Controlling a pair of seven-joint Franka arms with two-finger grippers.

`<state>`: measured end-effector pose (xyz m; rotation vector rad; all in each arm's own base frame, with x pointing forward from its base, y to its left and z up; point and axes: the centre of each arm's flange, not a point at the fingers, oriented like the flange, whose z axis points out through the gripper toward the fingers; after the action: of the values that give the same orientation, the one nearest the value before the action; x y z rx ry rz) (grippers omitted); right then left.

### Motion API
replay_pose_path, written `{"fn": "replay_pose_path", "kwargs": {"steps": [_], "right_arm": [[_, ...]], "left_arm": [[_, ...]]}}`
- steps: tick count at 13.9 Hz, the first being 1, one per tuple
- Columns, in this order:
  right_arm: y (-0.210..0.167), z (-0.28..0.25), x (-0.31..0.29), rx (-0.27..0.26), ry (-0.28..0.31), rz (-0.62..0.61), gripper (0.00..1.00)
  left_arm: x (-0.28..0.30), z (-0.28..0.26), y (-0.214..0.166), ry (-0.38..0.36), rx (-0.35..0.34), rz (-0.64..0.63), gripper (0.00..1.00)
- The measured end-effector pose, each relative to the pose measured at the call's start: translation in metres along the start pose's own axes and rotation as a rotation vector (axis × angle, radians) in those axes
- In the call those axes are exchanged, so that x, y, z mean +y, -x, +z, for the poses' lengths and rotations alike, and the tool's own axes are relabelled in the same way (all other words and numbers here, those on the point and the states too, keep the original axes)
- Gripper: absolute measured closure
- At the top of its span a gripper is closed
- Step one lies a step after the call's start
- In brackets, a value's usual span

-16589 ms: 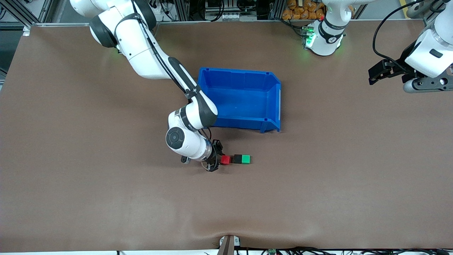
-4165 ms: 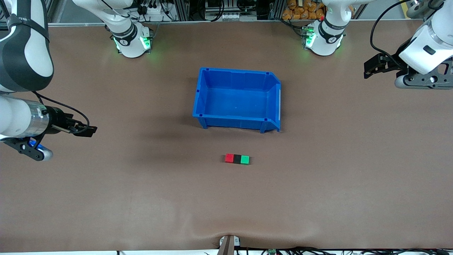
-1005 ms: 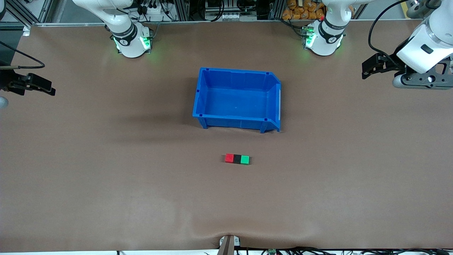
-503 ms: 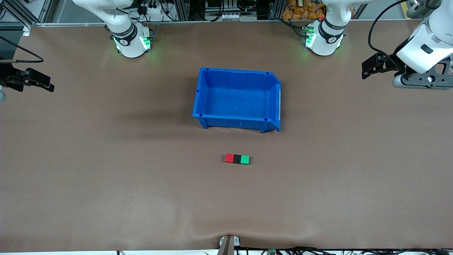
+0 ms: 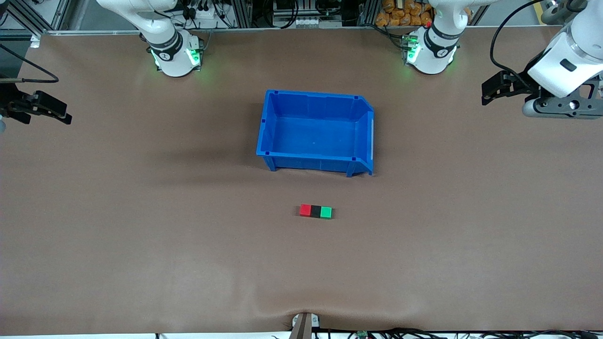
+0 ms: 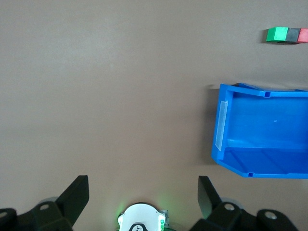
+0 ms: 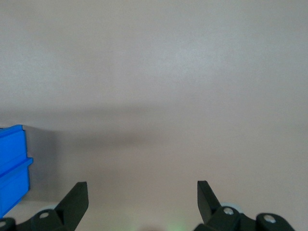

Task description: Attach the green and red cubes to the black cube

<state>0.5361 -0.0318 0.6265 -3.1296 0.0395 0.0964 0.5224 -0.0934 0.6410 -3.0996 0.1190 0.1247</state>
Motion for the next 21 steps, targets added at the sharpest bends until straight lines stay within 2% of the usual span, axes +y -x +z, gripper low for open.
{"fn": "replay_pose_path", "kwargs": {"steps": [6, 11, 21], "right_arm": [[0.002, -0.026, 0.006, 0.065, 0.002, 0.011, 0.00], [0.003, -0.037, 0.008, 0.087, 0.003, 0.014, 0.00], [0.009, -0.041, 0.009, 0.055, 0.001, 0.023, 0.00]], "left_arm": [[-0.001, 0.000, 0.000, 0.000, 0.001, -0.002, 0.00], [-0.002, -0.001, 0.000, 0.001, 0.003, -0.003, 0.00], [-0.010, -0.008, -0.001, -0.003, 0.021, -0.018, 0.00]]}}
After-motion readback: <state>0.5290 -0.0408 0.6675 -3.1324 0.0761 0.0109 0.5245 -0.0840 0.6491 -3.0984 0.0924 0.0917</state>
